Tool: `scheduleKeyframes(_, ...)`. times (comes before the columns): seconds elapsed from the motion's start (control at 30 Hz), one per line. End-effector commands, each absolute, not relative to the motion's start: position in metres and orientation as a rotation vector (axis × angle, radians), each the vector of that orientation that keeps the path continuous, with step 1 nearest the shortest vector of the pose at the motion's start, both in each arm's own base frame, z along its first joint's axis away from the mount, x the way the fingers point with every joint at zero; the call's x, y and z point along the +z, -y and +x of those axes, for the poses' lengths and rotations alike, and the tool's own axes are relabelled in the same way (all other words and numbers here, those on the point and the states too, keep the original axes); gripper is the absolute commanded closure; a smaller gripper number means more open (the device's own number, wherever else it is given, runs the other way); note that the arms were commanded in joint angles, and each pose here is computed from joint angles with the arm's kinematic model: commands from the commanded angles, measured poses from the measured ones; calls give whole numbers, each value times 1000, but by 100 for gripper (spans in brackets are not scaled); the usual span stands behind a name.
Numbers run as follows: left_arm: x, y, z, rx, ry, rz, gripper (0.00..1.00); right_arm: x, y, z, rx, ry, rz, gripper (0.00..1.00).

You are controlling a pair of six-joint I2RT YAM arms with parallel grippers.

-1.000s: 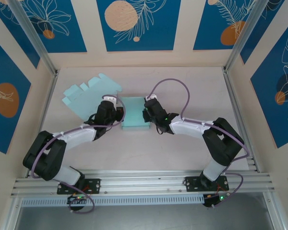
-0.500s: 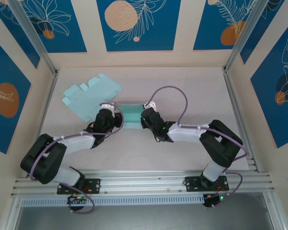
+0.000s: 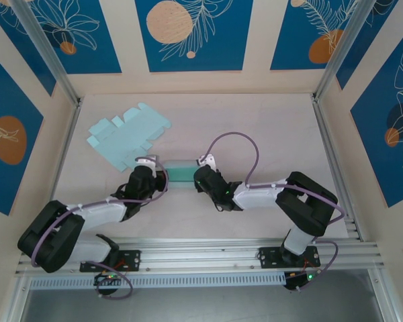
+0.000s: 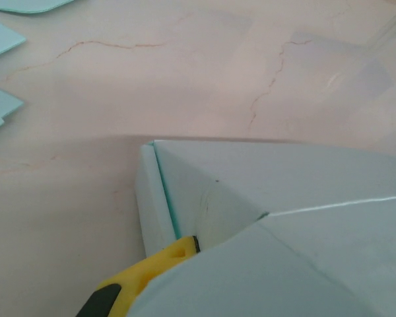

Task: Fold the paper box

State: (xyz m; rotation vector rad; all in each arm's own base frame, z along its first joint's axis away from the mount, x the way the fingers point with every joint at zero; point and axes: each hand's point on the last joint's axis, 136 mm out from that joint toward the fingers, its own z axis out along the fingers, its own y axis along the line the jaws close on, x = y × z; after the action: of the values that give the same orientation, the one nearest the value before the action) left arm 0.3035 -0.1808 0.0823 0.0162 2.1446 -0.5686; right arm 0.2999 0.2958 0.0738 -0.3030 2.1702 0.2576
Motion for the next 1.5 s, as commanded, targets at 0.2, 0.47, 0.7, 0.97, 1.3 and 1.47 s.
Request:
scheduleKeyframes(0.2,58,170,274,-565,-2234,9,88,77,-294,284,273,-2186,-291,72)
scheduleKeyframes(0.47,65,166,266,-580,-2223,10,67,83,-291,277,272,-2175,-286,56)
scheduleKeyframes(0.7,77,166,257,-631,-2217,5,31,85,-293,269,273,-2183,-310,41)
scheduleKeyframes(0.97,90,160,226,-722,-2301,-66,6,96,-293,238,245,-2202,-390,7)
scheduleKeyframes(1.3,141,153,186,-868,-2282,-52,4,143,-271,195,190,-2219,-404,0)
scheduleKeyframes(1.47,199,151,208,-781,-2113,48,7,179,-269,194,282,-2206,-374,0)
